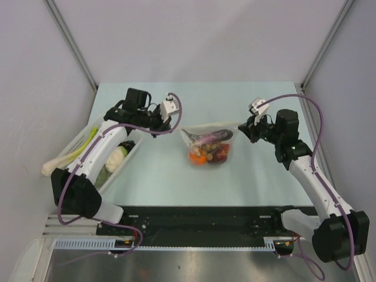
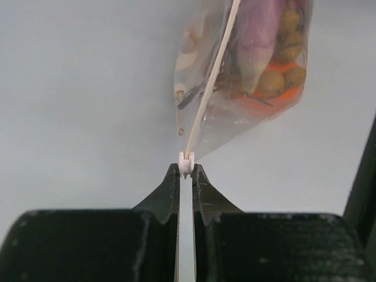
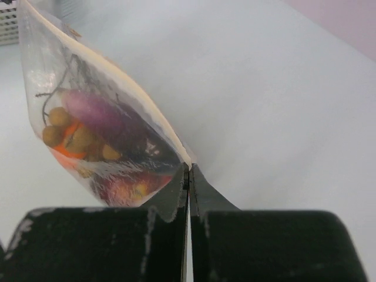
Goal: Place the food in the zip-top bag and seal the zipper
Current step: Place the zipper food storage bag at the center of the board.
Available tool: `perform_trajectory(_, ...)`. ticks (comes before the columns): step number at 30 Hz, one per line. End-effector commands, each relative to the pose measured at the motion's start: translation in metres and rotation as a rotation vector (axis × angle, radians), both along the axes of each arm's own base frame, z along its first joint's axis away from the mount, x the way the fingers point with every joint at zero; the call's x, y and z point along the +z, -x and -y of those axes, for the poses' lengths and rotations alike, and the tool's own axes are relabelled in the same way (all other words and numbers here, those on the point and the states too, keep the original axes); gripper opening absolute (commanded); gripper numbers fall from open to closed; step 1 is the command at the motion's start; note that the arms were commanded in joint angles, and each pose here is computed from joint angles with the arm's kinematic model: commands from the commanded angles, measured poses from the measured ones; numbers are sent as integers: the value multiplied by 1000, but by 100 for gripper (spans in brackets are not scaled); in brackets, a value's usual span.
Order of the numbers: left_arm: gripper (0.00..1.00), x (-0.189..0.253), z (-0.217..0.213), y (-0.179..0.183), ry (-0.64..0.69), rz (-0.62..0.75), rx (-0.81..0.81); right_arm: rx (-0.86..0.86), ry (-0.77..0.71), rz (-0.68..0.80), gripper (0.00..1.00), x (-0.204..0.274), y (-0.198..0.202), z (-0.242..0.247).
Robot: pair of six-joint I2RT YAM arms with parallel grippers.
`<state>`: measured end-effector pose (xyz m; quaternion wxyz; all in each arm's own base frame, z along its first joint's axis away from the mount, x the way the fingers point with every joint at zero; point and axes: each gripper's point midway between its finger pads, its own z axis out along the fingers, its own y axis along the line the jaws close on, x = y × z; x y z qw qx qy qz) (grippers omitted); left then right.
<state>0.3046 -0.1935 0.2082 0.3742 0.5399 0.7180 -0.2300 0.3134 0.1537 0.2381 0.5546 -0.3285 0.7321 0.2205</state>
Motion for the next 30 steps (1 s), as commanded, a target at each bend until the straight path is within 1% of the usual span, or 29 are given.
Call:
perform_trajectory(1,0,44,15,-58,100,81,99,-70,2,236,0,49,-50,8)
perform_trajectory(2,0,60,19,-68,117,115,99,-73,5,271,0,55,-58,8)
perform_trajectory(5,0,67,23,-84,117,133,101,-56,26,300,0,57,-75,6)
perform_trajectory(7,0,62,22,-84,102,140,82,-14,65,298,0,45,-78,2)
perform_trajectory(8,0,49,22,-79,88,115,64,33,85,254,0,31,-72,-3)
perform_trajectory(10,0,26,23,-66,36,88,4,95,129,196,0,6,-65,-8)
perform_trajectory(11,0,2,19,-54,-2,48,-10,160,161,103,0,-20,-49,-10)
perform_trajectory(13,0,-25,17,-41,-53,41,-39,230,191,7,0,-49,-30,-13)
perform_trajectory(14,0,-51,13,-24,-80,-10,-51,288,227,-80,0,-74,-12,-12)
perform_trajectory(16,0,-65,14,-9,-90,-22,-67,353,273,-186,0,-105,12,-10)
perform_trajectory(17,0,-85,11,7,-103,-72,-77,382,294,-294,0,-131,35,-5)
perform_trajectory(19,0,-94,18,28,-103,-82,-115,410,328,-348,0,-150,51,2)
perform_trajectory(20,0,-111,15,44,-125,-116,-126,407,342,-392,0,-163,62,8)
perform_trajectory(21,0,-110,22,54,-115,-100,-147,414,354,-384,0,-165,64,10)
perform_trajectory(23,0,-125,24,76,-128,-129,-174,414,367,-391,0,-170,69,14)
perform_trajectory(25,7,-127,25,83,-118,-135,-166,420,374,-389,14,-170,72,15)
perform_trajectory(26,15,-130,25,87,-117,-147,-164,418,375,-391,21,-170,73,16)
perform_trajectory(27,26,-129,26,89,-111,-160,-161,416,376,-381,33,-167,73,16)
perform_trajectory(29,36,-120,27,88,-97,-152,-152,396,371,-382,51,-162,73,16)
perform_trajectory(30,46,-114,28,87,-89,-146,-141,381,369,-371,67,-156,71,17)
